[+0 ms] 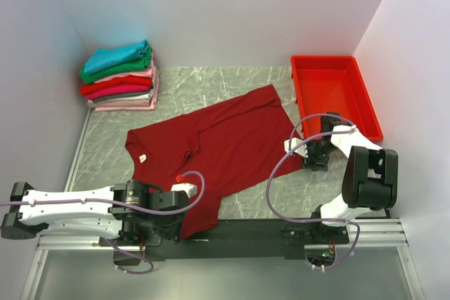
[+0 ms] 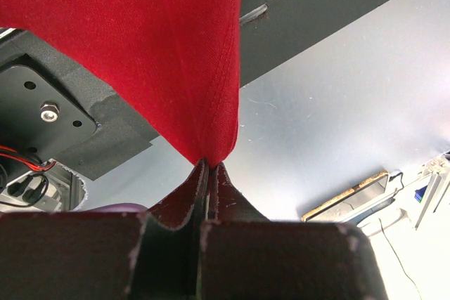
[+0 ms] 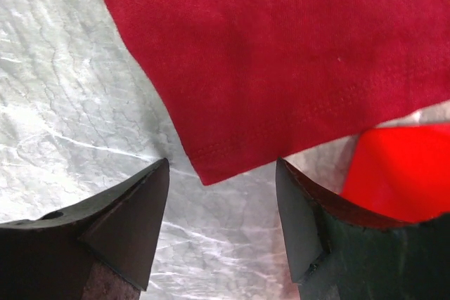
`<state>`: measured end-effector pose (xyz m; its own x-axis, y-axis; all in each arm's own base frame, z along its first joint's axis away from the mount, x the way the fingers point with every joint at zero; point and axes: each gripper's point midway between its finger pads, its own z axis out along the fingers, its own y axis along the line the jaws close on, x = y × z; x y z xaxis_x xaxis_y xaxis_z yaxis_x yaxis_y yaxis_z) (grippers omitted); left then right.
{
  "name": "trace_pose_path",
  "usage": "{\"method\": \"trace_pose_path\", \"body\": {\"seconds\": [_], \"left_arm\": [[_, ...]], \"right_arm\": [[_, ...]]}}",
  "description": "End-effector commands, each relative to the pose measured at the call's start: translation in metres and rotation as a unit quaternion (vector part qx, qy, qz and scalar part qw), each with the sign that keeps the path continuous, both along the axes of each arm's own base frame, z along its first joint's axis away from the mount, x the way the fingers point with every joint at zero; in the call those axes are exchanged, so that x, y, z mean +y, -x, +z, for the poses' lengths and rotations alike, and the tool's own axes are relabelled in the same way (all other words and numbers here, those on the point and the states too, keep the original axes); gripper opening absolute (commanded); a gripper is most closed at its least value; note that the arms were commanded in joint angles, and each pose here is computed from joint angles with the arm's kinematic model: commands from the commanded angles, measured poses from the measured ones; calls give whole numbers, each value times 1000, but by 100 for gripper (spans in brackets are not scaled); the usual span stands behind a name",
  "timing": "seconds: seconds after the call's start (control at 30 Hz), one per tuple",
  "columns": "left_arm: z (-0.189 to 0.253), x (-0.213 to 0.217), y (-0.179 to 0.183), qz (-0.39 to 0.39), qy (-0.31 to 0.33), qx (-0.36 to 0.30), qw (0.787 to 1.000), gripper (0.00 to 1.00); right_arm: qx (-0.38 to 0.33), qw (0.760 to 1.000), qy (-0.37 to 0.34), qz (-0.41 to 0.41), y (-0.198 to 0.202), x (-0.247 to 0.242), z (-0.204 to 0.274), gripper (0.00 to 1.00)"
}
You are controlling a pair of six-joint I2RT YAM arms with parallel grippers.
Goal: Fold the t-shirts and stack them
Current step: Fold the tshirt
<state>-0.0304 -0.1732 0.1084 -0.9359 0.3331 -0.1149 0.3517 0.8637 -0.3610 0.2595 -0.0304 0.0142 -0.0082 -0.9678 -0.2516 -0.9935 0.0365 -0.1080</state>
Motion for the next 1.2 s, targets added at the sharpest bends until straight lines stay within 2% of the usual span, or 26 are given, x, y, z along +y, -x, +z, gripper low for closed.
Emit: {"method": "trace_pose_path", "body": {"seconds": [0.0, 0.13, 0.23, 0.33, 0.37, 0.57, 0.77, 1.17], "left_arm": [[4, 0, 3, -4, 6, 7, 1000, 1], [3, -2, 3, -8, 11, 7, 1000, 1], [4, -4, 3, -11, 13, 5, 1000, 1], [5, -6, 2, -12, 16, 2, 1000, 1], [6, -7, 2, -12, 17, 2, 1000, 1], [13, -12, -3, -11, 28, -12, 999, 1], [28, -20, -17, 7, 47, -38, 998, 1], [64, -14, -91, 115, 81, -141, 980, 0]], "right_arm": [[-18, 999, 6, 30, -11, -2, -1, 68], [-4, 999, 5, 33, -11, -2, -7, 63], [6, 999, 0, 37, -9, -1, -9, 54], [12, 999, -7, 41, -3, 3, -8, 37], [12, 999, -10, 42, -2, 4, -8, 27], [10, 999, -16, 41, 6, 8, 1, 7], [-2, 998, -59, 38, -1, 23, 31, 3], [-28, 995, -100, 0, -40, 42, 75, 2]]}}
